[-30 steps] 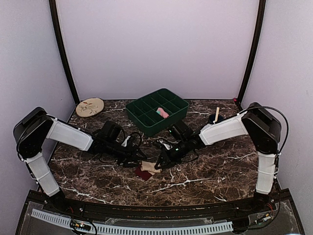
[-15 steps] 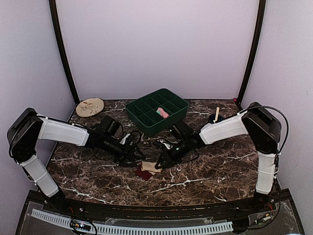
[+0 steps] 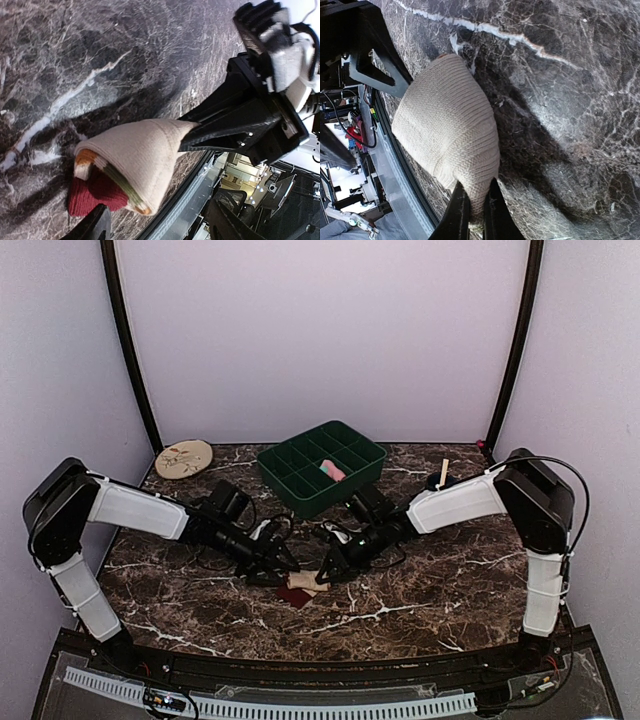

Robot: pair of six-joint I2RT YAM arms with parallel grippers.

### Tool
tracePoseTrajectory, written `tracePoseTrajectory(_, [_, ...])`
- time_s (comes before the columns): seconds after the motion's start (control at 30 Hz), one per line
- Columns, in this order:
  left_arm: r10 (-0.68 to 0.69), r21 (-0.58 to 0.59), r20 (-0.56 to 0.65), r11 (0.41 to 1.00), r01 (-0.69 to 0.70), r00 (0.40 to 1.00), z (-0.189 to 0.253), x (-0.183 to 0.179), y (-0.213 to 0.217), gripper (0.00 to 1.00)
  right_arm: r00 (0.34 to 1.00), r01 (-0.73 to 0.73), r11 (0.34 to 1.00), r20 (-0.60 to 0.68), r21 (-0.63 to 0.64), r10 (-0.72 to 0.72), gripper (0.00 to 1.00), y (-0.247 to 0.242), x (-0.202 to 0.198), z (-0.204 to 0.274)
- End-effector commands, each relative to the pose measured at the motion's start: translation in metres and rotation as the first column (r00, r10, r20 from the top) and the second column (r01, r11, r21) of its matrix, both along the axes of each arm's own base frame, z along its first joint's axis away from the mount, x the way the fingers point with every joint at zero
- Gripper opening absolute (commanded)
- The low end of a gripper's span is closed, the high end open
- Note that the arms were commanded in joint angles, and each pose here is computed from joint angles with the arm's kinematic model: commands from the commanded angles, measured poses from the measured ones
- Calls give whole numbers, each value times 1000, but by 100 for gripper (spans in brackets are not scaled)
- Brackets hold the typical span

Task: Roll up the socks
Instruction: Roll the sock at the center of the board.

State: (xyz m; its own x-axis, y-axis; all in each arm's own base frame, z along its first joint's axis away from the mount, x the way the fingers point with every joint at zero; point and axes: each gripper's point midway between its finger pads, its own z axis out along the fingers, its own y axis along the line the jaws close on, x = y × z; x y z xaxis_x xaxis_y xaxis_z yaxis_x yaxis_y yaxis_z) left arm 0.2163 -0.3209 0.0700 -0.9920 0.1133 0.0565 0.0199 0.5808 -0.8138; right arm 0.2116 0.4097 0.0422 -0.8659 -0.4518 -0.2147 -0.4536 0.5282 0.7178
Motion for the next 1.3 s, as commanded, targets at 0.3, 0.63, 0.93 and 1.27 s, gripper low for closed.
tracePoseTrajectory(0.3, [-17,-29,-21,999,17,1000,-5,8,-17,69,1000,-6,1000,-9,31,6,0,11,9,3])
tracePoseTrajectory(0.63, [-15,-21,-29,1000,14,999,-13,13,-21,36,1000,-5,1000,-19,25,5,0,11,9,-2])
tracePoseTrajectory(0.93, [-1,6,-54,1000,2,999,-24,17,-19,0,1000,6,1000,-11,6,-6,2,9,14,-5])
tracePoseTrajectory(1.27, [113,50,-129,993,-108,985,-43,25,-2,0,993,65,996,105,-67,-57,31,-13,23,-7])
